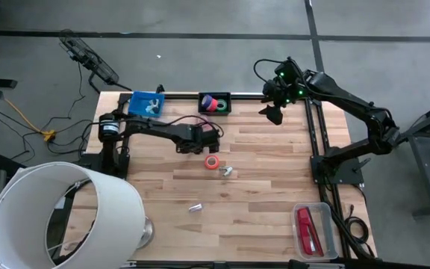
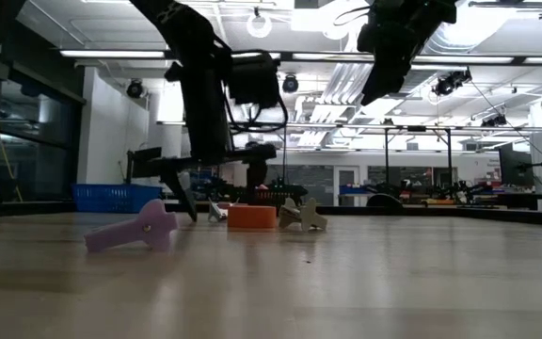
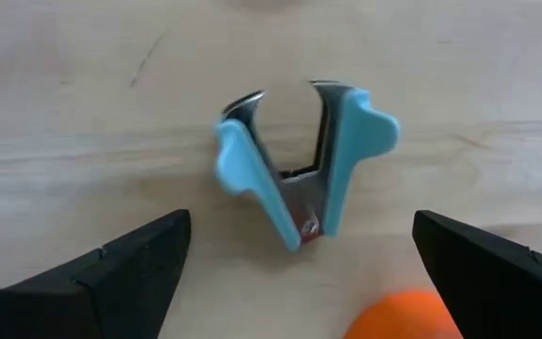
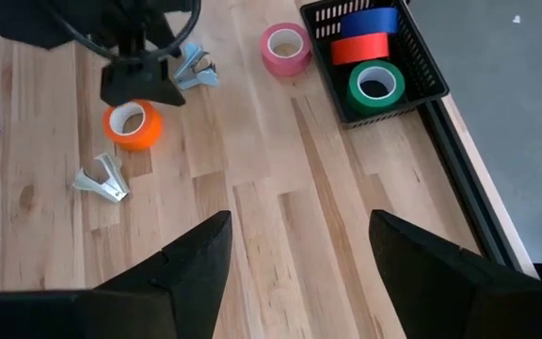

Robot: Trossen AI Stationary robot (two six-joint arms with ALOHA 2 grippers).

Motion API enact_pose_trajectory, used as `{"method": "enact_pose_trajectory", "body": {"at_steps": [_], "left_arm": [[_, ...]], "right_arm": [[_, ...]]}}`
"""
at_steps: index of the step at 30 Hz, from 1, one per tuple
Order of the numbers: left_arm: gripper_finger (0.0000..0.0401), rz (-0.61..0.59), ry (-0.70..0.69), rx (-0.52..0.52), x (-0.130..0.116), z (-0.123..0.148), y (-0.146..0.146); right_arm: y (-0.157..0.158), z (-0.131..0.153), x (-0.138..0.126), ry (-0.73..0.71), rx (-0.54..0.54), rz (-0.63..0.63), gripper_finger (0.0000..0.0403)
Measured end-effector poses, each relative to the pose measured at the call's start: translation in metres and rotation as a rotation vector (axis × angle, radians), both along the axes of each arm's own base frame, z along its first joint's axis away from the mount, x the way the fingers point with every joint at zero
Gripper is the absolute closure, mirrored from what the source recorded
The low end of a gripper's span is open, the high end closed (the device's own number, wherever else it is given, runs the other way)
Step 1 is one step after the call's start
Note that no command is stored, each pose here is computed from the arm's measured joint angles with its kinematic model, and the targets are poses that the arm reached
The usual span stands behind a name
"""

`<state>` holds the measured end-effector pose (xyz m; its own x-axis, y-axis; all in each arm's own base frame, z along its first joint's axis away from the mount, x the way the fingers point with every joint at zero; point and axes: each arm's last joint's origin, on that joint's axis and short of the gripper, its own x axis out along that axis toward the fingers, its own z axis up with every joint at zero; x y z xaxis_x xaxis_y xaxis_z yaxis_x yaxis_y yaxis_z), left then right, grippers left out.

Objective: Pick and place Stapler, Stapler remover, tape
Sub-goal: Put the light blue staple remover into the blue bin

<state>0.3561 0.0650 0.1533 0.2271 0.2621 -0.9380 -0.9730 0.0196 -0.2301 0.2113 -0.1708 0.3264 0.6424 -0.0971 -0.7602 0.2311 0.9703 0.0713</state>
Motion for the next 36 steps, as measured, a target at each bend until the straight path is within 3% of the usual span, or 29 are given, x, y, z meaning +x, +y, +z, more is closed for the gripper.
{"method": "enact_pose_trajectory", "body": {"at_steps": [15,20,36], "left_arm": [[0.0002,0.016,0.073,0.23,0.005,-0.017,0.007],[0.0007,0.015,0.09,0.24,0.005,-0.021,0.007],[0.0165,-0.003,0.12,0.148,0.002,-0.022,0.006]], "right_arm": [[-0.001,0.001,0.001,-0.013,-0.01,0.001,0.016],[-0.001,0.001,0.001,-0.013,-0.012,0.0,0.016],[-0.001,0.001,0.001,-0.011,-0.016,-0.003,0.016]]}}
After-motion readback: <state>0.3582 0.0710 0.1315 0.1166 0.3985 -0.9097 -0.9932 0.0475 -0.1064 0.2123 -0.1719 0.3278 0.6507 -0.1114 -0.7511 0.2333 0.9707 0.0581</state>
